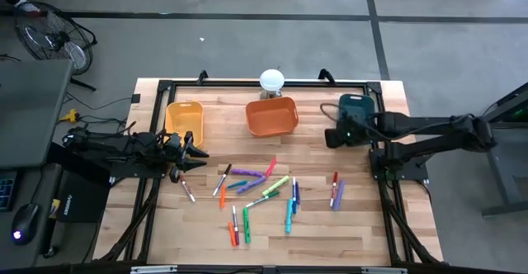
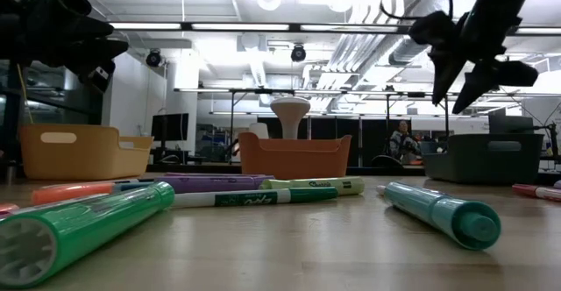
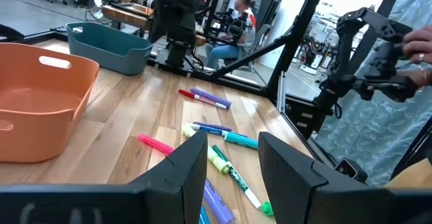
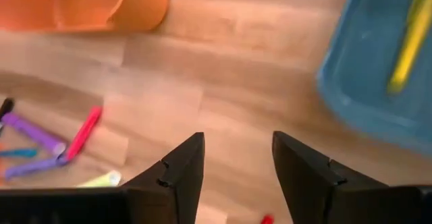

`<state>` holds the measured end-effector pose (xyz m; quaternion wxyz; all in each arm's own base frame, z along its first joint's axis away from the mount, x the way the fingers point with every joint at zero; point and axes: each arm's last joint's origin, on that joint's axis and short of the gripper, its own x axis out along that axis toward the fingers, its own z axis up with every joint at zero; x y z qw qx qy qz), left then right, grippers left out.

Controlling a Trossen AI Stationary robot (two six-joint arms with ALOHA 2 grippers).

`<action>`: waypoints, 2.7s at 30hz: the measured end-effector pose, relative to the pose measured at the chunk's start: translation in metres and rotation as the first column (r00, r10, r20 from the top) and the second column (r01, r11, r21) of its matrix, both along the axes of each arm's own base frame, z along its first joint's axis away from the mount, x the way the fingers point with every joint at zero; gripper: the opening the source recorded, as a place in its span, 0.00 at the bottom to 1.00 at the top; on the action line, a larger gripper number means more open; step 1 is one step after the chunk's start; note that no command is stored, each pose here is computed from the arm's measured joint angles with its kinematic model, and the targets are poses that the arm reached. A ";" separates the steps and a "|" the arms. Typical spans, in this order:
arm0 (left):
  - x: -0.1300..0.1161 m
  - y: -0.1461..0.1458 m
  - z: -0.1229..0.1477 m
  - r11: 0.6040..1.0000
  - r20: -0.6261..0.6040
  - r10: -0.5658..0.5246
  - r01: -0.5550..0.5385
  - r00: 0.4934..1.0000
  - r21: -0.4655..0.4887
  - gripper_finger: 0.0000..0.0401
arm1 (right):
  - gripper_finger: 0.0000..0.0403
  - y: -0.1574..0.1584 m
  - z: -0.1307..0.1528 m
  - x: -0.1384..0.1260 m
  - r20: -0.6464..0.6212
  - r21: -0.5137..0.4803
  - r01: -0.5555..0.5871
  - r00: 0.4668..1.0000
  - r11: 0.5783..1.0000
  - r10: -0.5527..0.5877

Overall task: Pick & Place Markers
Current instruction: Put the red marker pen into the orange bin

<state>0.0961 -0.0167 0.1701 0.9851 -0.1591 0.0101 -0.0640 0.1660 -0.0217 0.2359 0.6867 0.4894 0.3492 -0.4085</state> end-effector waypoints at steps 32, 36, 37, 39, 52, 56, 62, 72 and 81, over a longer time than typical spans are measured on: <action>0.000 0.000 0.000 1.000 0.000 0.000 0.000 1.000 0.000 0.33 | 0.44 0.090 -0.077 0.044 -0.321 0.323 0.112 0.947 0.940 -0.002; 0.000 0.000 0.000 1.000 0.000 0.000 0.000 1.000 0.000 0.33 | 0.44 0.092 -0.085 0.048 -0.352 0.331 0.119 0.936 0.936 0.005; 0.000 0.000 0.000 1.000 0.000 0.000 0.000 1.000 0.000 0.33 | 0.44 0.092 -0.086 0.048 -0.356 0.331 0.121 0.934 0.936 0.006; 0.000 0.000 0.000 1.000 0.000 0.000 0.000 1.000 0.000 0.33 | 0.44 0.092 -0.087 0.049 -0.359 0.330 0.122 0.933 0.936 0.005; 0.000 0.000 0.000 1.000 0.000 0.000 0.000 1.000 0.000 0.33 | 0.40 0.091 -0.089 0.048 -0.358 0.307 0.131 0.934 0.943 -0.013; 0.000 0.000 0.000 1.000 0.000 0.000 0.000 1.000 0.000 0.33 | 0.36 0.092 -0.093 0.049 -0.374 0.301 0.136 0.927 0.944 -0.015; 0.000 0.000 0.000 1.000 0.000 0.000 0.000 1.000 0.000 0.33 | 0.35 0.094 -0.102 0.054 -0.395 0.309 0.134 0.918 0.941 -0.001; 0.000 0.000 0.000 1.000 0.000 0.000 0.000 1.000 0.000 0.33 | 0.32 0.090 -0.113 0.059 -0.423 0.315 0.088 0.904 0.945 0.057; 0.000 0.000 0.000 1.000 0.000 0.000 0.000 1.000 0.000 0.33 | 0.16 0.084 -0.114 0.061 -0.414 0.331 0.009 0.900 0.944 0.137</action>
